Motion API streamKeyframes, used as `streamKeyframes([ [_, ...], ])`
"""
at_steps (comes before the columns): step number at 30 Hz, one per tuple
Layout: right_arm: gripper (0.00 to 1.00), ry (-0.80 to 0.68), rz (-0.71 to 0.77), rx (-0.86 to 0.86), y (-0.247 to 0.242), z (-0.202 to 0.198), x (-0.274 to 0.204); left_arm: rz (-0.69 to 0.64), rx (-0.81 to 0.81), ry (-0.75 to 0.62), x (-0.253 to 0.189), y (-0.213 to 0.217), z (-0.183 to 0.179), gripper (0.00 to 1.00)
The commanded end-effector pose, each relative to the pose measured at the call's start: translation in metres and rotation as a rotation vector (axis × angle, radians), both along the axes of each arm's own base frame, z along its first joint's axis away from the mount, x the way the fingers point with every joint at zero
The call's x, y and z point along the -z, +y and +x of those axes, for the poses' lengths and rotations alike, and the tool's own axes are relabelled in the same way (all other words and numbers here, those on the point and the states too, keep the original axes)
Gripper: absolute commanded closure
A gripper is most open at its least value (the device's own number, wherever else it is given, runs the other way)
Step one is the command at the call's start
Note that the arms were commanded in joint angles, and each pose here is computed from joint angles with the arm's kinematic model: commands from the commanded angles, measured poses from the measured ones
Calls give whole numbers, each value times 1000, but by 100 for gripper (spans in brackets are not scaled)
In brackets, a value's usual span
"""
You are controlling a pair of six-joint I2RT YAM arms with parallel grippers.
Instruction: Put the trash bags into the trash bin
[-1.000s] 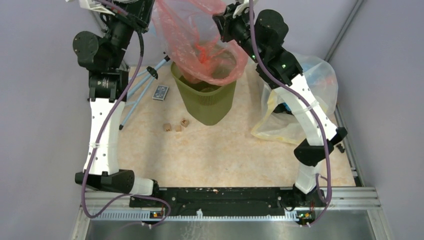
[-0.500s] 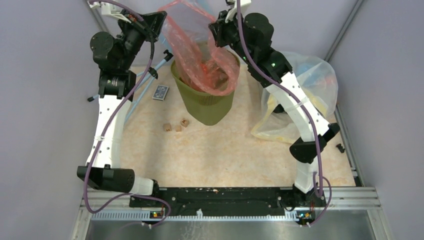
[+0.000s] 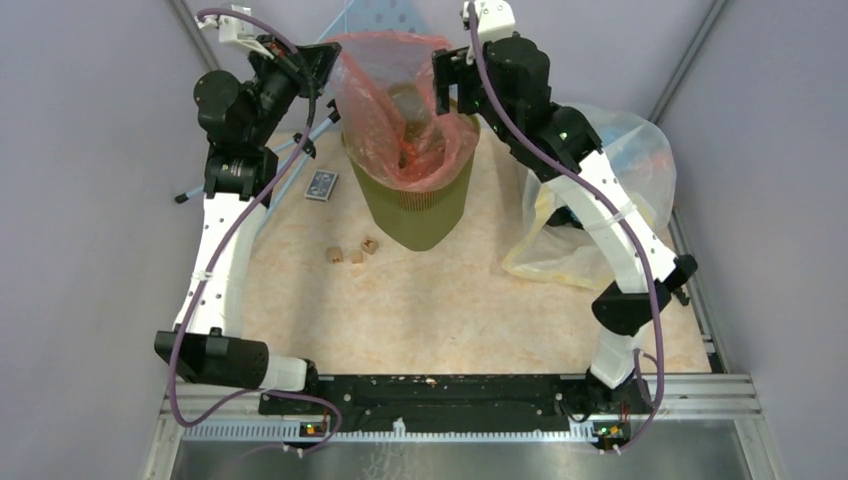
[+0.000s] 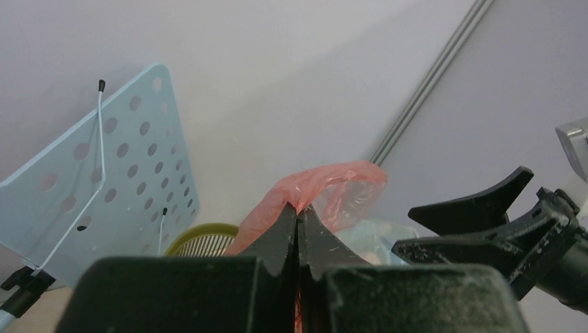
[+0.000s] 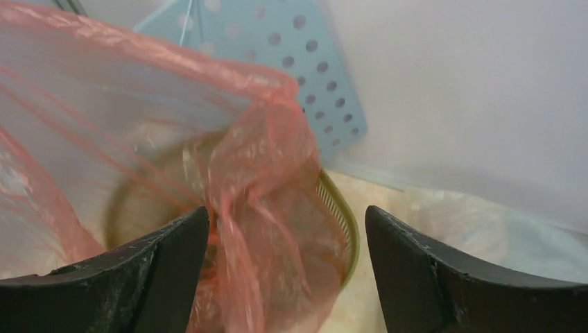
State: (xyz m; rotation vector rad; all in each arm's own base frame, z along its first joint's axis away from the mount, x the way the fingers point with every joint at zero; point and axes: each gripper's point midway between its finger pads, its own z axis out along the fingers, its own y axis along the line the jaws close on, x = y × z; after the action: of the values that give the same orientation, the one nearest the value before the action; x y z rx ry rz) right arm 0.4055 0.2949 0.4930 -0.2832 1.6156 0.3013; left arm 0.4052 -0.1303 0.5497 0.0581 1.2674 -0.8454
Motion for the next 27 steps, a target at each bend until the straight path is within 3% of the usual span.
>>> streamKeyframes([
  [1,18,69,-95,-16,-11,-29,21,10,13,-48,-13,0,-16,100],
  [7,24,186,-149,-75,3,-32,65,17,11,-41,-11,0,-17,100],
  [9,32,212,-147,-93,9,-32,72,21,6,-40,-11,1,-18,100],
  [12,57,244,-150,-87,12,-30,78,27,-1,-31,-8,2,-17,100],
  [16,100,286,-145,-78,11,-33,84,43,-16,-2,1,4,-12,100],
  [27,100,322,-65,-75,-2,-46,98,132,-158,226,67,35,30,100],
])
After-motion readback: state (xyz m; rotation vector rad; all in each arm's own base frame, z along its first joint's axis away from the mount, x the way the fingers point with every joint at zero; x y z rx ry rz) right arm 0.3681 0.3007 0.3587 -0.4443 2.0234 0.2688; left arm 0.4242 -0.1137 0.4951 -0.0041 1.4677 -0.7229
